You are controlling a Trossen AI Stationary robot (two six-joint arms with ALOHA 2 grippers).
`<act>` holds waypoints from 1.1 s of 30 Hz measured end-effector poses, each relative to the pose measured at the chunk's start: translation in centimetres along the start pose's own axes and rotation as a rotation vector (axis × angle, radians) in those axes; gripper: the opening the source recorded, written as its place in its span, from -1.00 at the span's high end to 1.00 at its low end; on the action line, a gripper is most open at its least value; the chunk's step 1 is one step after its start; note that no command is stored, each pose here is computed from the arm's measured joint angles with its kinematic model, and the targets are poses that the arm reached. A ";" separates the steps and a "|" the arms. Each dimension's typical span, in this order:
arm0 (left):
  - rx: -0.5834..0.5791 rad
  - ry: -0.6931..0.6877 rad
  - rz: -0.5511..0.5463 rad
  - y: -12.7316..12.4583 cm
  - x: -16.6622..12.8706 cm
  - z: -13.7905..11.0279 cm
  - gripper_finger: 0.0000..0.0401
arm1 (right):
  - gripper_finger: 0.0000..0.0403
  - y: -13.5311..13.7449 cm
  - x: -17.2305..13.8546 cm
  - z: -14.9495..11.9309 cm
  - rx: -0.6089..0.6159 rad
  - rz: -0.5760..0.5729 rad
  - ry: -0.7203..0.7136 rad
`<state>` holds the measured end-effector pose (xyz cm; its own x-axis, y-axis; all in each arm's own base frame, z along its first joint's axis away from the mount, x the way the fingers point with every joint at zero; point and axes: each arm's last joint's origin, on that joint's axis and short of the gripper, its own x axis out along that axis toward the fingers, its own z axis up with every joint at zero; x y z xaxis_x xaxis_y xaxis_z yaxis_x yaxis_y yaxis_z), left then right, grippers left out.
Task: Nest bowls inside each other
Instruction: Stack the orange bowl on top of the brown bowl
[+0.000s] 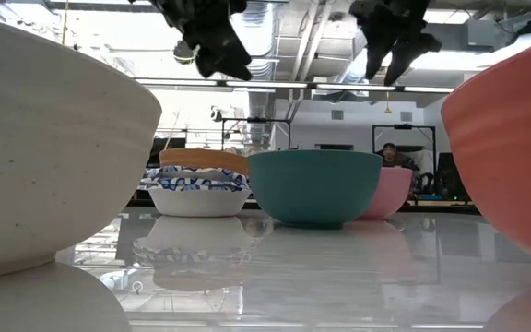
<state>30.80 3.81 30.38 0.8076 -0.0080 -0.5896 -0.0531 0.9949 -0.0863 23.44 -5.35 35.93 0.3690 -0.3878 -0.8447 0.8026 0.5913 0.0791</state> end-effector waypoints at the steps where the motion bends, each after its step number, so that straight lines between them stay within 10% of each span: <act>1: 0.015 0.013 -0.015 -0.2 0.5 -0.2 0.08 | -0.24 0.2 -0.3 -0.3 0.005 0.013 -0.002; 16: 0.278 0.025 -0.149 -4.6 6.1 -1.5 0.08 | -0.24 -0.6 -4.6 -2.2 0.027 0.113 -0.104; 24: 0.143 -0.016 -0.141 -6.2 5.6 -1.1 0.08 | -0.24 1.5 -5.4 -4.5 -0.197 0.220 -0.014; 33: -0.177 -0.262 -0.132 -6.8 -0.7 4.7 0.08 | -0.24 4.9 -7.8 -11.4 -0.255 0.277 0.141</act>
<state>33.30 -2.46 35.13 0.9367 -0.0862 -0.3394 -0.0209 0.9538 -0.2998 19.15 8.64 36.82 0.4728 -0.0986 -0.8756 0.5332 0.8231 0.1953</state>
